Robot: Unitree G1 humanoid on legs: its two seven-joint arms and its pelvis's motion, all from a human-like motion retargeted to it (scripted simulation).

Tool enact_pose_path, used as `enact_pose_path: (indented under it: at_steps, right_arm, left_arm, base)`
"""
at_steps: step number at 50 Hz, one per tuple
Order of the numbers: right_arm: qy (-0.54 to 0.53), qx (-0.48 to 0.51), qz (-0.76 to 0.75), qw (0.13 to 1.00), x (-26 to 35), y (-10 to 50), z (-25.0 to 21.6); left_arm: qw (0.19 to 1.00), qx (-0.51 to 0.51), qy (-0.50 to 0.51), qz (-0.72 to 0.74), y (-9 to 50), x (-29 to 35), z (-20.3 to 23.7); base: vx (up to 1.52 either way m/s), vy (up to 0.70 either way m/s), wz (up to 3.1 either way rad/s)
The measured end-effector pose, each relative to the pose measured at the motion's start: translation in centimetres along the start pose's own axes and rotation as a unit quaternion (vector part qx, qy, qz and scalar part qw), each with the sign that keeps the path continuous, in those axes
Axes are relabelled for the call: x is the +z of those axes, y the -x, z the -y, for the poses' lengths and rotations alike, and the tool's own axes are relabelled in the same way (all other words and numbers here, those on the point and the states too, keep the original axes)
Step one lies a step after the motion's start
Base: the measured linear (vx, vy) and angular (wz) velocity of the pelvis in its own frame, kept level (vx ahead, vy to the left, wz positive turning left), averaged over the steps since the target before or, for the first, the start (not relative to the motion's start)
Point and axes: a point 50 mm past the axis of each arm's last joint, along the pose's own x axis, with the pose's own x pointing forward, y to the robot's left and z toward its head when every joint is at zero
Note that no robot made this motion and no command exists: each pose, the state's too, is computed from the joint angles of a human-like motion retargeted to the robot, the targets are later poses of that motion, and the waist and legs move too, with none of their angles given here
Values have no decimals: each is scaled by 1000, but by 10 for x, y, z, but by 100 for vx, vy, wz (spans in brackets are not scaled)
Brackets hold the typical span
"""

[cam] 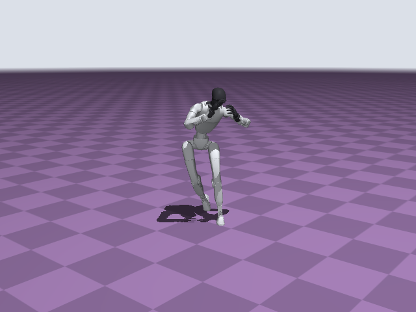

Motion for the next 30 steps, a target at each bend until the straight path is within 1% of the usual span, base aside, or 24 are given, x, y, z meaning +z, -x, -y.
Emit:
enact_pose_path:
  at_steps: [3,5,7,10,11,12,13,14,16,17,18,19,20,22,23,26,30]
  right_arm:
    - [32,12,18,999,-1,-7,3]
    - [106,18,37,994,-7,-10,7]
    - [80,17,40,996,-3,-10,7]
    - [93,23,51,994,-3,-11,10]
    - [131,29,57,989,-7,-11,11]
    - [143,34,59,987,-9,-11,10]
    - [104,40,53,992,-5,-8,6]
    - [87,44,49,994,-4,-8,4]
    - [74,61,42,994,-5,-7,0]
    - [91,73,42,992,-8,-8,-3]
    - [155,79,48,984,-15,-11,-2]
    - [168,56,52,983,-16,-15,-1]
    - [154,18,56,986,-12,-19,0]
    - [150,-7,58,987,-12,-25,-1]
    - [127,-20,56,990,-9,-27,-2]
    - [106,-37,50,992,-7,-31,-6]
    - [106,-46,57,992,-4,-34,-8]
  left_arm:
    - [1000,-5,-2,21,-4,5,1]
    - [999,-5,1,37,-7,8,2]
    - [999,-1,7,45,-8,9,3]
    - [998,0,4,58,-9,11,5]
    - [998,-1,-4,61,-10,11,5]
    - [998,0,-9,63,-10,10,6]
    - [998,2,-6,65,-10,9,6]
    - [998,3,-8,65,-10,9,6]
    - [998,2,-19,63,-10,7,6]
    - [998,2,-28,60,-10,6,5]
    - [998,2,-40,58,-10,5,3]
    - [997,11,-43,58,-10,6,1]
    - [997,26,-43,59,-9,7,-2]
    - [996,47,-49,51,-6,8,-7]
    - [996,60,-50,47,-4,8,-9]
    - [995,73,-60,39,2,10,-12]
    - [994,72,-67,43,6,13,-12]
  base:
    - [72,6,-34]
    - [79,45,71]
    - [69,14,84]
    - [67,-5,88]
    - [70,-13,120]
    - [74,-18,140]
    - [74,-31,129]
    - [72,-48,106]
    - [71,-58,53]
    - [76,-42,21]
    - [79,-29,8]
    - [81,-18,-4]
    - [81,-20,-31]
    - [79,-27,-79]
    - [77,-33,-114]
    - [77,-34,-111]
    - [77,-25,-55]
